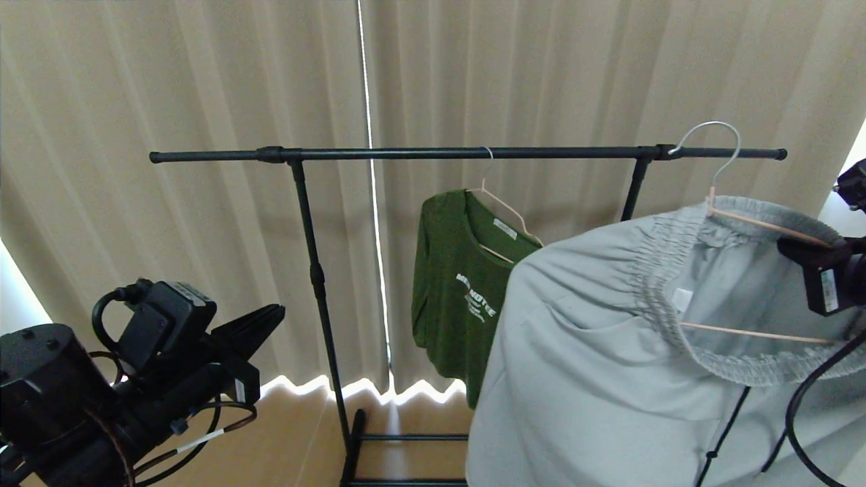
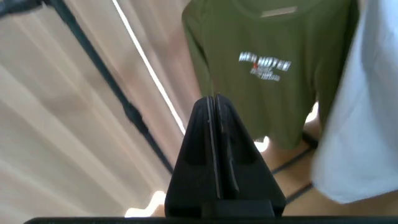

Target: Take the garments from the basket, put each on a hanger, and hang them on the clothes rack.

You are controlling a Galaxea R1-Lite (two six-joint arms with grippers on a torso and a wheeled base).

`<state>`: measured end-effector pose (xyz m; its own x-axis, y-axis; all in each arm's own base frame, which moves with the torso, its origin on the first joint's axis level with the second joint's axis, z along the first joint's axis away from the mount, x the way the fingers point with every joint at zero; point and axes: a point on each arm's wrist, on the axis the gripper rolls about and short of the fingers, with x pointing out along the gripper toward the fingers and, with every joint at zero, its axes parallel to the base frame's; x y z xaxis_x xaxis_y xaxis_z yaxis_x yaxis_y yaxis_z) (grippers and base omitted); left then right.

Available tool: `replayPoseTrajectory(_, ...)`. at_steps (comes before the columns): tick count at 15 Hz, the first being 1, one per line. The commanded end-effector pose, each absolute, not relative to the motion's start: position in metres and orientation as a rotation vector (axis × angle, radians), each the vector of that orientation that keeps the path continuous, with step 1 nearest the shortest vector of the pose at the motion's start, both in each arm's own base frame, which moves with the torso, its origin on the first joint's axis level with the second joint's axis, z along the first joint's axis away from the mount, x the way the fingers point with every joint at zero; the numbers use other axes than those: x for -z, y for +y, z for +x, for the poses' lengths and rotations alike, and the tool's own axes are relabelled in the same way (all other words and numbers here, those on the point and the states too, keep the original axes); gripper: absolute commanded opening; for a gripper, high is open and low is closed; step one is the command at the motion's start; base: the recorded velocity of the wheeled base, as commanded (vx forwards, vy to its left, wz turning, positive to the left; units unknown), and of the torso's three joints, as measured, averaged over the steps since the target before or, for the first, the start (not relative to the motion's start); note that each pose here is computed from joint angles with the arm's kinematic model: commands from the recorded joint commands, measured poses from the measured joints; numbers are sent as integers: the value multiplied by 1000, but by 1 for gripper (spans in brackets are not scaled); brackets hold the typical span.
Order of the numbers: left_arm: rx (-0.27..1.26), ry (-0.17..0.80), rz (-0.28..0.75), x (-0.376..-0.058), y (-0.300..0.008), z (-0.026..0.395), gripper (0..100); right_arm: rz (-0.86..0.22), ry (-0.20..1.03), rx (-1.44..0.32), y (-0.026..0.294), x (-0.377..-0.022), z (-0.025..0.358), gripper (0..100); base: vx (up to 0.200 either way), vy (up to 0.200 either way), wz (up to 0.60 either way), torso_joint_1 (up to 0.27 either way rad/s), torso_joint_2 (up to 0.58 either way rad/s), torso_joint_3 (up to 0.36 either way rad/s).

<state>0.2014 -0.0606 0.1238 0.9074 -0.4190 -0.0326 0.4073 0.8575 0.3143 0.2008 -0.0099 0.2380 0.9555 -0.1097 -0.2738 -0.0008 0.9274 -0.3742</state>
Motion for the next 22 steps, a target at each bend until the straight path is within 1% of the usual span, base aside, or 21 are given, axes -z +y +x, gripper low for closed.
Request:
replayPoseTrajectory(1,433,-90,311,-136,-60,194,0,-407,285,161,-22,-249,185,0,0,0,0,0,0,0)
replayPoseTrajectory(2,427,-87,305,-138,-59,191,0,-438,313,234,-29,-249,179,0,0,0,0,0,0,0)
replayPoseTrajectory(6,421,-64,226,-153,-52,172,0,-501,372,383,-44,-248,171,0,0,0,0,0,0,0)
replayPoseTrajectory(9,424,-3,184,-154,-47,154,0,-512,393,440,-48,-248,172,0,0,0,0,0,0,0)
replayPoseTrajectory(12,402,9,188,-153,-42,150,0,-504,405,445,-49,-246,177,0,0,0,0,0,0,0)
replayPoseTrajectory(15,381,-79,188,-162,-34,128,0,-492,422,442,-51,-242,183,0,0,0,0,0,0,0)
replayPoseTrajectory(16,378,-93,185,-164,-33,124,0,-491,429,440,-51,-240,185,0,0,0,0,0,0,0)
replayPoseTrajectory(19,376,-104,185,-166,-33,123,0,-486,427,443,-52,-240,187,0,0,0,0,0,0,0)
replayPoseTrajectory(22,374,-105,185,-166,-33,124,0,-456,417,446,-51,-240,187,0,0,0,0,0,0,0)
